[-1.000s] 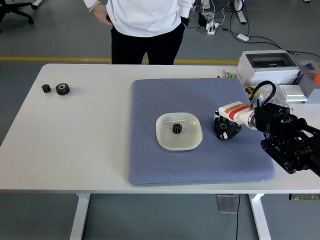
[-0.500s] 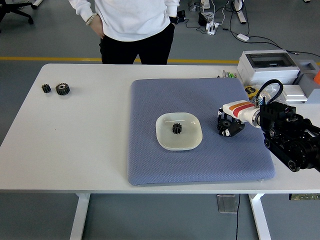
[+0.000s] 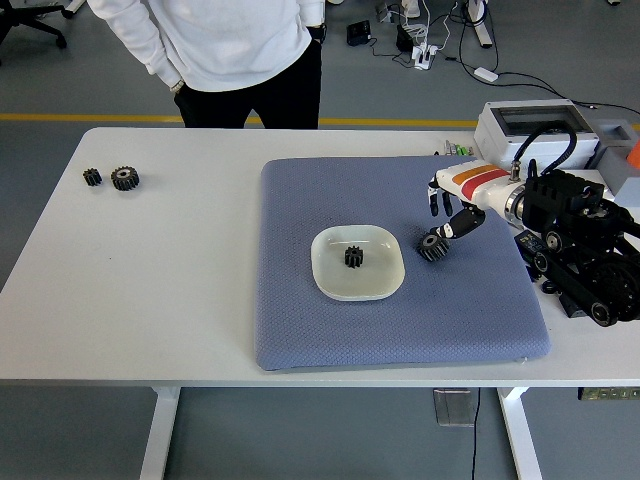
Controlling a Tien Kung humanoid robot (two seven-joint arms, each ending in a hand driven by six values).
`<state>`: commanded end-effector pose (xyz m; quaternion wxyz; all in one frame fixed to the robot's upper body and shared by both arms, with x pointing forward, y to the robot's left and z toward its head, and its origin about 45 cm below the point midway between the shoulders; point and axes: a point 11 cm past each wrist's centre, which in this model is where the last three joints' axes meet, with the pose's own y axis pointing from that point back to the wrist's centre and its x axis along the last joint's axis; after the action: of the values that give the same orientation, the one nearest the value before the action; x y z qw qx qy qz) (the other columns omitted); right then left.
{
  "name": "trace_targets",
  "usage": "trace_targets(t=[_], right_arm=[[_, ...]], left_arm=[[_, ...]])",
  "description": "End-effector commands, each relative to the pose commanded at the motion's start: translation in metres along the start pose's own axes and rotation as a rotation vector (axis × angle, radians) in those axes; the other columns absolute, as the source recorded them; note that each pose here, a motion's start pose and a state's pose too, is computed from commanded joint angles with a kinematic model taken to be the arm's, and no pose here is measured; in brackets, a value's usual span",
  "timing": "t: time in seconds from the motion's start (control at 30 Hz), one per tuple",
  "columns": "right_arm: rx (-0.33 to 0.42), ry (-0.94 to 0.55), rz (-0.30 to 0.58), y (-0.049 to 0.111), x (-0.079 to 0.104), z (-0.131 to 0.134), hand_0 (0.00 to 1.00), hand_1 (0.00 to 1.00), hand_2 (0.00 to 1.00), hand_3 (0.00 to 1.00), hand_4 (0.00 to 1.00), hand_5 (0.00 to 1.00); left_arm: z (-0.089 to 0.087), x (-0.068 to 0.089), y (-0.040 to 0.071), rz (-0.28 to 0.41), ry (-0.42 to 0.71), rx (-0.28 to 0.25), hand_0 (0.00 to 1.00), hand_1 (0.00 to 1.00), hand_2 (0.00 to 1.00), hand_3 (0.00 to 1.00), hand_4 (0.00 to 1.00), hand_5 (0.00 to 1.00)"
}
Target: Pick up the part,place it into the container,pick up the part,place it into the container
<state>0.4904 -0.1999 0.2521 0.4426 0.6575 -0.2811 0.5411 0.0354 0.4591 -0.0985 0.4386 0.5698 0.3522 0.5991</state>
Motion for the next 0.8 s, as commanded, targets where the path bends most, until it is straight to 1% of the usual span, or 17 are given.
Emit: trace_targets(t=[0.03, 0.07, 0.13, 0.27, 0.3, 0.43, 0.47, 0.6, 0.67, 0.8], right_arm=[[0.008, 0.005, 0.000, 0.000, 0.001, -0.004, 0.105, 0.155, 0.284, 0.384, 0.825, 0.185], [0.011, 0.011, -0.006, -0.001, 0.001, -0.007, 0.136, 0.183, 0.306, 0.416, 0.805, 0.208], [0.016, 0.015, -0.008, -0.001, -0.001, -0.010, 0.136, 0.183, 0.306, 0.416, 0.805, 0.208], [0.025, 0.016, 0.015, -0.002, 0.000, -0.011, 0.136, 0.183, 0.306, 0.416, 0.805, 0.208], [0.024, 0.016, 0.012, -0.002, 0.000, -0.010, 0.419, 0.564, 0.664, 0.618, 0.923, 0.372], [0.029, 0.030, 0.004, -0.002, -0.001, -0.008, 0.419, 0.564, 0.664, 0.618, 0.923, 0.372], [0.028, 0.035, 0.001, -0.002, -0.002, -0.007, 0.746, 0.779, 0.856, 0.886, 0.998, 0.371], [0.011, 0.055, -0.025, -0.001, -0.009, 0.000, 0.746, 0.779, 0.856, 0.886, 0.998, 0.371], [0.001, 0.058, -0.041, -0.001, -0.015, 0.004, 0.744, 0.781, 0.851, 0.889, 0.998, 0.355], [-0.010, 0.061, -0.066, 0.001, -0.027, 0.011, 0.744, 0.781, 0.851, 0.889, 0.998, 0.355]], left_arm=[[0.000, 0.000, 0.000, 0.000, 0.000, -0.001, 0.721, 0.690, 0.711, 0.573, 0.610, 0.573], [0.001, 0.000, 0.000, 0.000, 0.001, -0.003, 0.721, 0.690, 0.710, 0.573, 0.609, 0.572], [0.002, -0.001, 0.000, -0.002, 0.003, -0.006, 0.721, 0.690, 0.710, 0.573, 0.609, 0.572], [0.001, -0.002, 0.000, -0.004, 0.002, -0.003, 0.721, 0.690, 0.710, 0.573, 0.609, 0.572], [0.001, -0.002, 0.000, -0.004, 0.002, -0.001, 0.721, 0.690, 0.709, 0.573, 0.610, 0.572], [0.000, -0.001, 0.000, -0.002, 0.000, 0.002, 0.721, 0.690, 0.709, 0.573, 0.610, 0.572], [0.000, -0.001, 0.000, -0.002, 0.000, 0.001, 0.721, 0.690, 0.709, 0.574, 0.610, 0.572], [0.002, -0.002, 0.000, -0.004, 0.001, -0.004, 0.721, 0.690, 0.709, 0.574, 0.610, 0.572], [0.002, -0.003, 0.000, -0.006, 0.001, -0.005, 0.721, 0.690, 0.709, 0.574, 0.610, 0.572], [0.001, -0.004, 0.000, -0.008, 0.000, -0.002, 0.721, 0.690, 0.709, 0.574, 0.610, 0.572]])
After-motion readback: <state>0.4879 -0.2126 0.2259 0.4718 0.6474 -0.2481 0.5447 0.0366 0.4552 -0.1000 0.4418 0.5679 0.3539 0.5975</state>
